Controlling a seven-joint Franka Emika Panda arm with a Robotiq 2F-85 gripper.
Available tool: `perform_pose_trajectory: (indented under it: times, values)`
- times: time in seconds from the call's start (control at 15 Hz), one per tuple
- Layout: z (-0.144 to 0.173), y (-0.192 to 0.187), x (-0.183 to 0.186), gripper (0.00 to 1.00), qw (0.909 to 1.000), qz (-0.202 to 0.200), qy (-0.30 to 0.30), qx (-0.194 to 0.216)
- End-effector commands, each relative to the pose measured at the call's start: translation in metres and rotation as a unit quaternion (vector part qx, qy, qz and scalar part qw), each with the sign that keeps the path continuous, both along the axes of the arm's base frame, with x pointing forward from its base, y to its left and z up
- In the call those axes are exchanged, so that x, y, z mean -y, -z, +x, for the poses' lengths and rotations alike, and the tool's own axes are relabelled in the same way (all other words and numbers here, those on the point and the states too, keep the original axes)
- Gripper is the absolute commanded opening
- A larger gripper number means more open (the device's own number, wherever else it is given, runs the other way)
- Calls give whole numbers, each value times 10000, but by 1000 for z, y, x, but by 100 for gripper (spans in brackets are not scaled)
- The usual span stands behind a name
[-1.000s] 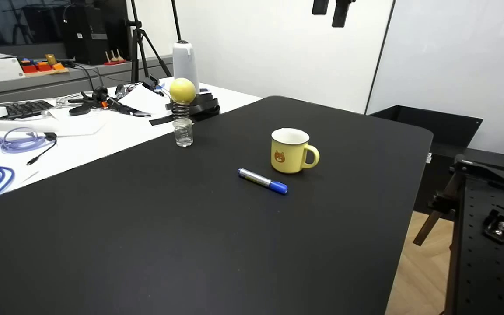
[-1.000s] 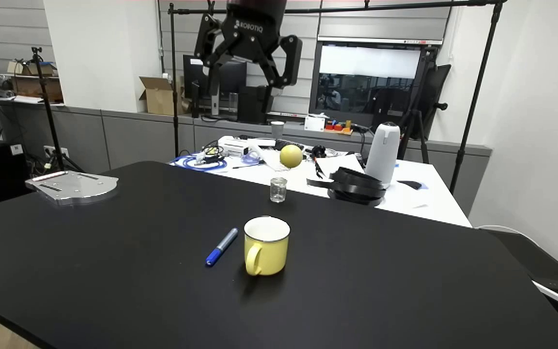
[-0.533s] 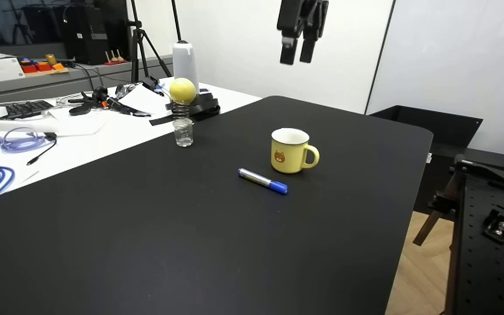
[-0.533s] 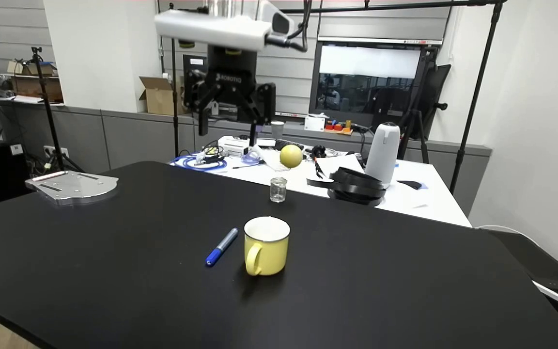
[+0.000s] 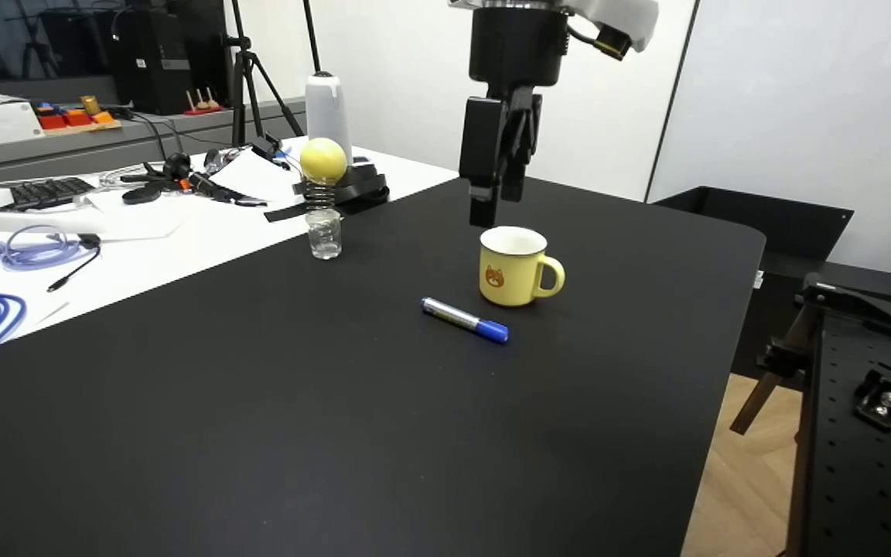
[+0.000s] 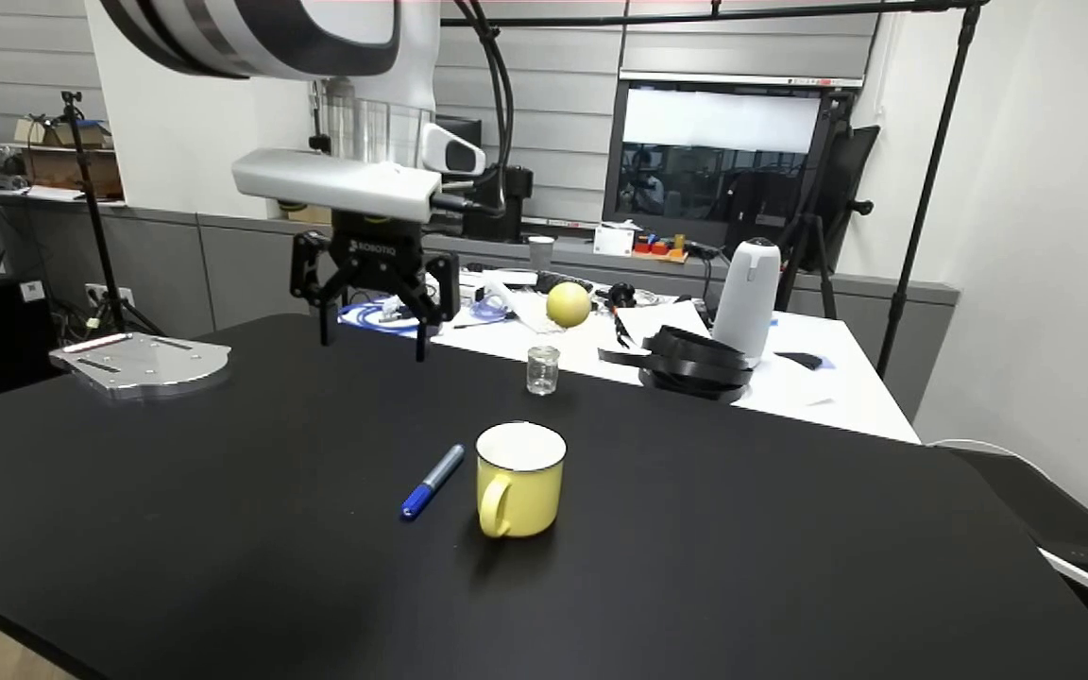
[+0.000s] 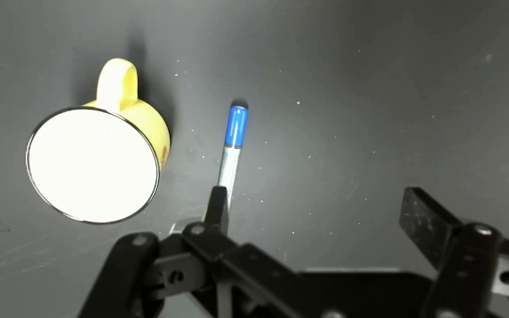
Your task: Put the blue marker inside the yellow mug
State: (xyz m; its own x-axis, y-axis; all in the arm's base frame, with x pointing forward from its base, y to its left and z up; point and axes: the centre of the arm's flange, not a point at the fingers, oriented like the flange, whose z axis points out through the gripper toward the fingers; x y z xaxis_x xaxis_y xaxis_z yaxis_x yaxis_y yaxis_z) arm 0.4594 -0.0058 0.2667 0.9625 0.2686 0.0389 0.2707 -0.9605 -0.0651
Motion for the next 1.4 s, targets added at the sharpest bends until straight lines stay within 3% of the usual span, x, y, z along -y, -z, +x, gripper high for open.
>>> perform_pose_trajectory:
  times: [0.0,0.07,0.27,0.6,1.0,1.33]
  values:
    - [0,0,1,100,10000,0,5,5]
    - [0,-1,3,100,10000,0,17,16]
    - [-2,2,2,100,9980,-576,214,114]
    - [18,55,-4,100,9932,-993,586,-142]
    - [51,117,-20,100,9817,-724,1751,-194]
    - [73,147,-23,100,9745,-647,2129,-280]
